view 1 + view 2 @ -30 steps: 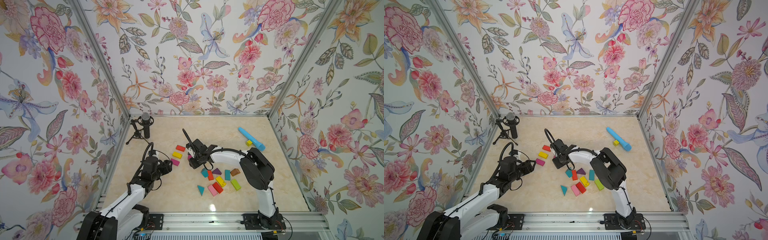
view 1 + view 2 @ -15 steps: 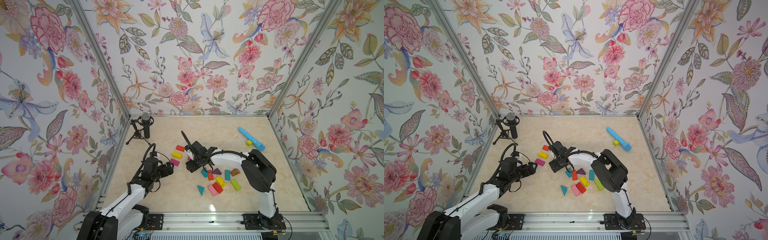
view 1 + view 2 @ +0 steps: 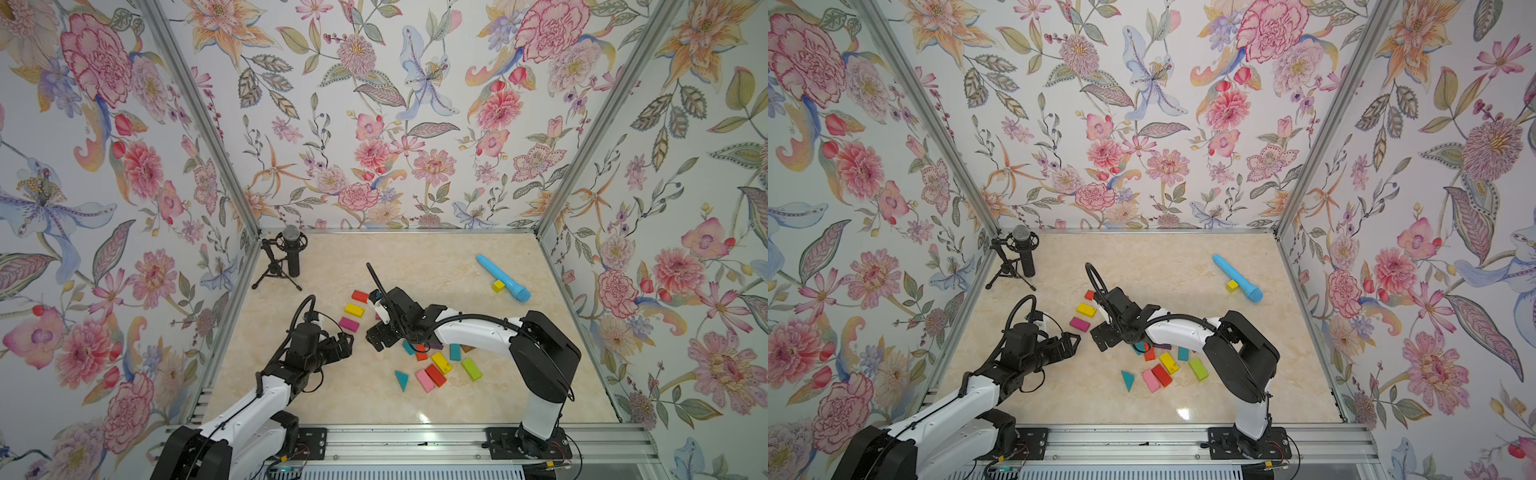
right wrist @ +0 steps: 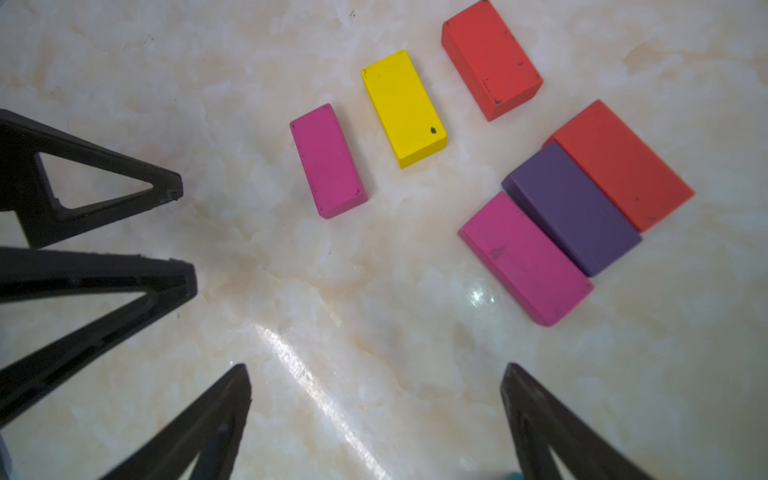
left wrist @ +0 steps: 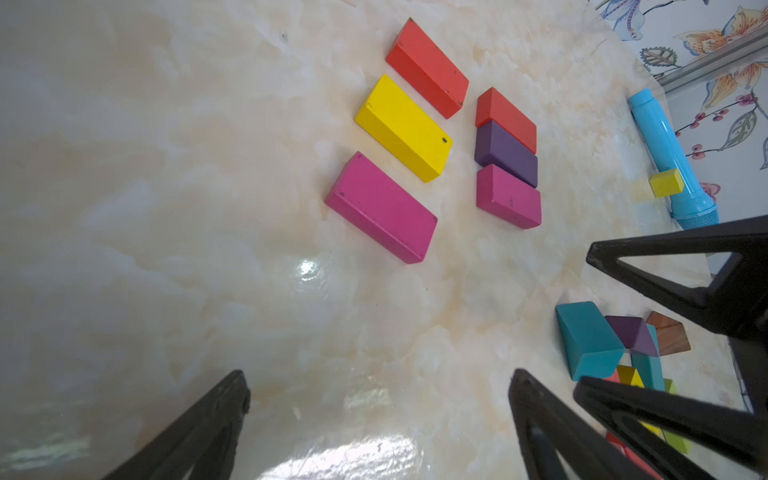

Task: Assemble a piece of candy with building blocks
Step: Assemble the building block at the center of the board.

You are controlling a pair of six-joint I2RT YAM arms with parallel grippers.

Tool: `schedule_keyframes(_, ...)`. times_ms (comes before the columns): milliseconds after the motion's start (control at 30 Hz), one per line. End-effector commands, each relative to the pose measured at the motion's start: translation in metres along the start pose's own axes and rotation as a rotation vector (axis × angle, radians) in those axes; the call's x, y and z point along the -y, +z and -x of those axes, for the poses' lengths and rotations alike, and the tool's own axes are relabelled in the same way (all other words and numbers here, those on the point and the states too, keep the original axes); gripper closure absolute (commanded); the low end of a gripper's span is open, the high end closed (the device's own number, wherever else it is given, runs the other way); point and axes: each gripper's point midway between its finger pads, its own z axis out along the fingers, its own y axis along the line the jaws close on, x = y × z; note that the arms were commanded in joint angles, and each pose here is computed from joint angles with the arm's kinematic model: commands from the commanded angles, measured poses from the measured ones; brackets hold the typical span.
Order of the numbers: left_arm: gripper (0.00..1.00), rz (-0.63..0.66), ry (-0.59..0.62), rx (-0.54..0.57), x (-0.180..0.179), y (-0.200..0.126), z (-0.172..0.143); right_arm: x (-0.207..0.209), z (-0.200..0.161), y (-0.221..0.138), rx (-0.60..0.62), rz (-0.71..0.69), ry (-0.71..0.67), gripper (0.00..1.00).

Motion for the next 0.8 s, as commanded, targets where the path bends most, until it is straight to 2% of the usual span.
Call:
schedule_keyframes(0, 0.01, -0.022, -0.028, 0.002, 0.005, 0.006, -0.005, 0.004, 0.015, 0.004, 0.041, -0.005, 0.002, 0.03)
schedule_keyframes(133, 0.01, -0.022, -0.027, -0.016, 0.005, 0.012, -0.01, 0.009, 0.013, 0.0, 0.044, -0.015, 0.012, 0.03)
schedule_keyframes(467, 0.01, -0.011, -0.021, -0.043, 0.008, 0.034, -0.006, 0.033, -0.02, -0.023, 0.044, -0.042, 0.092, 0.0)
schedule_keyframes(767, 0.01, 0.006, -0.012, -0.043, 0.005, 0.044, -0.005, 0.041, -0.017, -0.032, 0.073, -0.049, 0.116, 0.0)
